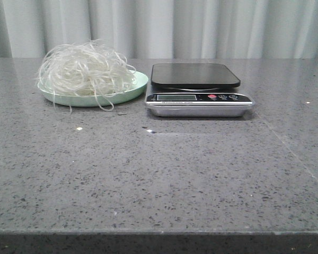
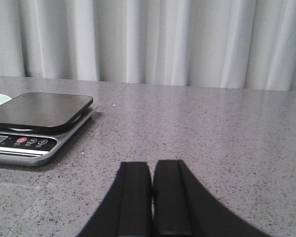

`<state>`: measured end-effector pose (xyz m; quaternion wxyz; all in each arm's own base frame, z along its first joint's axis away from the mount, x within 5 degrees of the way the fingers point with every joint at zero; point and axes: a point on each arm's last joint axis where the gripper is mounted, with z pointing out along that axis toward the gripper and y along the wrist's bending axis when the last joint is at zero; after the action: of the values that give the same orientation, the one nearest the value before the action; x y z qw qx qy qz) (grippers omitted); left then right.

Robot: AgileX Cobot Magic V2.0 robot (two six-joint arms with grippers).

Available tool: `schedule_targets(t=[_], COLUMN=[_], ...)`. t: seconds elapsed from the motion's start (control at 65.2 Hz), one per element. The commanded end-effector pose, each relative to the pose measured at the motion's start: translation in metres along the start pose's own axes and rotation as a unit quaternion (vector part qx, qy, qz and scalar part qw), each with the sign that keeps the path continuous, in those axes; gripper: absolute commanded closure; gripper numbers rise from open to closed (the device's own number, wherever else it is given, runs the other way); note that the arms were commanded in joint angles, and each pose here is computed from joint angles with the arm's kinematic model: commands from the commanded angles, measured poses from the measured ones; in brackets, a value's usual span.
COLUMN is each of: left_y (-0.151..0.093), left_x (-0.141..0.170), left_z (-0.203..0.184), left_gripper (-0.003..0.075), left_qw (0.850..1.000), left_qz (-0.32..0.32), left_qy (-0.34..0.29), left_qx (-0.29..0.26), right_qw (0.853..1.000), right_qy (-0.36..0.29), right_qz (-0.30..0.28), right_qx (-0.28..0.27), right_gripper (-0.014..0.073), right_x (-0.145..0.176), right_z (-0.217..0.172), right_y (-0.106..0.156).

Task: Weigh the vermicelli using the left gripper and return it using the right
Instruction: 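Move the left gripper above the vermicelli on the pale green plate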

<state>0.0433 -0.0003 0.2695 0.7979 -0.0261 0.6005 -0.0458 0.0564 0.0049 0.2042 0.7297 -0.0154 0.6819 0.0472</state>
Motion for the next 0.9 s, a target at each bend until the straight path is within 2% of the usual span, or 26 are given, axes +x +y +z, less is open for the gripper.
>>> schedule_targets(t=[0.0, 0.123, 0.184, 0.291, 0.445, 0.537, 0.567, 0.583, 0.598, 0.613, 0.629, 0.644, 0.659, 0.675, 0.69, 0.705, 0.751, 0.767, 0.782, 0.797, 0.889], left_y=[-0.005, -0.009, -0.009, -0.008, -0.008, -0.01, -0.011, -0.013, -0.013, -0.015, -0.015, -0.017, -0.017, -0.02, -0.02, -0.023, -0.027, -0.03, -0.03, -0.034, -0.043], left_x=[-0.041, -0.058, -0.061, -0.058, -0.047, -0.045, -0.045, -0.047, -0.047, -0.048, -0.048, -0.05, -0.05, -0.052, -0.051, -0.054, -0.056, -0.057, -0.056, -0.059, -0.06], left_z=[0.008, 0.028, 0.038, 0.051, 0.062, 0.068, 0.07, 0.073, 0.073, 0.077, 0.077, 0.08, 0.08, 0.085, 0.086, 0.089, 0.096, 0.102, 0.103, 0.11, 0.13], left_gripper=[0.0575, 0.0575, 0.0575, 0.0575, 0.0573, 0.0542, 0.0519, 0.0479, 0.0479, 0.0439, 0.0439, 0.0392, 0.0392, 0.0342, 0.0342, 0.029, 0.0228, 0.0182, 0.0182, 0.0134, 0.0071], left_qw=[1.0, 0.997, 0.997, 0.996, 0.991, 0.987, 0.985, 0.984, 0.984, 0.983, 0.983, 0.983, 0.983, 0.982, 0.981, 0.98, 0.979, 0.977, 0.977, 0.975, 0.97], left_qz=[-0.011, -0.014, -0.019, -0.019, -0.029, -0.026, -0.021, -0.017, -0.017, -0.014, -0.014, -0.008, -0.008, -0.005, -0.005, -0.005, -0.004, -0.004, -0.003, -0.004, -0.004], left_qy=[0.002, 0.069, 0.076, 0.085, 0.132, 0.161, 0.171, 0.175, 0.175, 0.178, 0.178, 0.181, 0.181, 0.184, 0.187, 0.187, 0.192, 0.196, 0.2, 0.202, 0.218], left_qx=[0.007, 0.01, 0.008, 0.003, 0.0, 0.007, 0.012, 0.022, 0.022, 0.031, 0.031, 0.041, 0.041, 0.051, 0.051, 0.061, 0.072, 0.08, 0.08, 0.089, 0.105], right_qw=[0.999, 0.999, 0.999, 0.999, 0.999, 0.999, 0.999, 0.999, 0.999, 0.999, 0.999, 0.999, 0.999, 0.999, 0.999, 0.999, 0.999, 0.999, 0.999, 0.999, 0.999], right_qy=[-0.054, -0.054, -0.054, -0.054, -0.054, -0.054, -0.054, -0.054, -0.054, -0.054, -0.054, -0.054, -0.054, -0.054, -0.054, -0.054, -0.054, -0.054, -0.054, -0.054, -0.054], right_qz=[-0.004, -0.004, -0.004, -0.004, -0.004, -0.004, -0.004, -0.004, -0.004, -0.004, -0.004, -0.004, -0.004, -0.004, -0.004, -0.004, -0.004, -0.004, -0.004, -0.004, -0.004], right_qx=[0.003, 0.003, 0.003, 0.003, 0.003, 0.003, 0.003, 0.003, 0.003, 0.003, 0.003, 0.003, 0.003, 0.003, 0.003, 0.003, 0.003, 0.003, 0.003, 0.003, 0.003], right_gripper=[0.0414, 0.0414, 0.0414, 0.0414, 0.0414, 0.0414, 0.0414, 0.0414, 0.0414, 0.0414, 0.0414, 0.0414, 0.0414, 0.0414, 0.0414, 0.0414, 0.0414, 0.0414, 0.0414, 0.0414, 0.0414], right_x=[-0.011, -0.011, -0.011, -0.011, -0.011, -0.011, -0.011, -0.011, -0.011, -0.011, -0.011, -0.011, -0.011, -0.011, -0.011, -0.011, -0.011, -0.011, -0.011, -0.011, -0.011], right_z=[-0.002, -0.002, -0.002, -0.002, -0.002, -0.002, -0.002, -0.002, -0.002, -0.002, -0.002, -0.002, -0.002, -0.002, -0.002, -0.002, -0.002, -0.002, -0.002, -0.002, -0.002], right_y=[0.0, 0.0, 0.0, 0.0, 0.0, 0.0, 0.0, 0.0, 0.0, 0.0, 0.0, 0.0, 0.0, 0.0, 0.0, 0.0, 0.0, 0.0, 0.0, 0.0, 0.0])
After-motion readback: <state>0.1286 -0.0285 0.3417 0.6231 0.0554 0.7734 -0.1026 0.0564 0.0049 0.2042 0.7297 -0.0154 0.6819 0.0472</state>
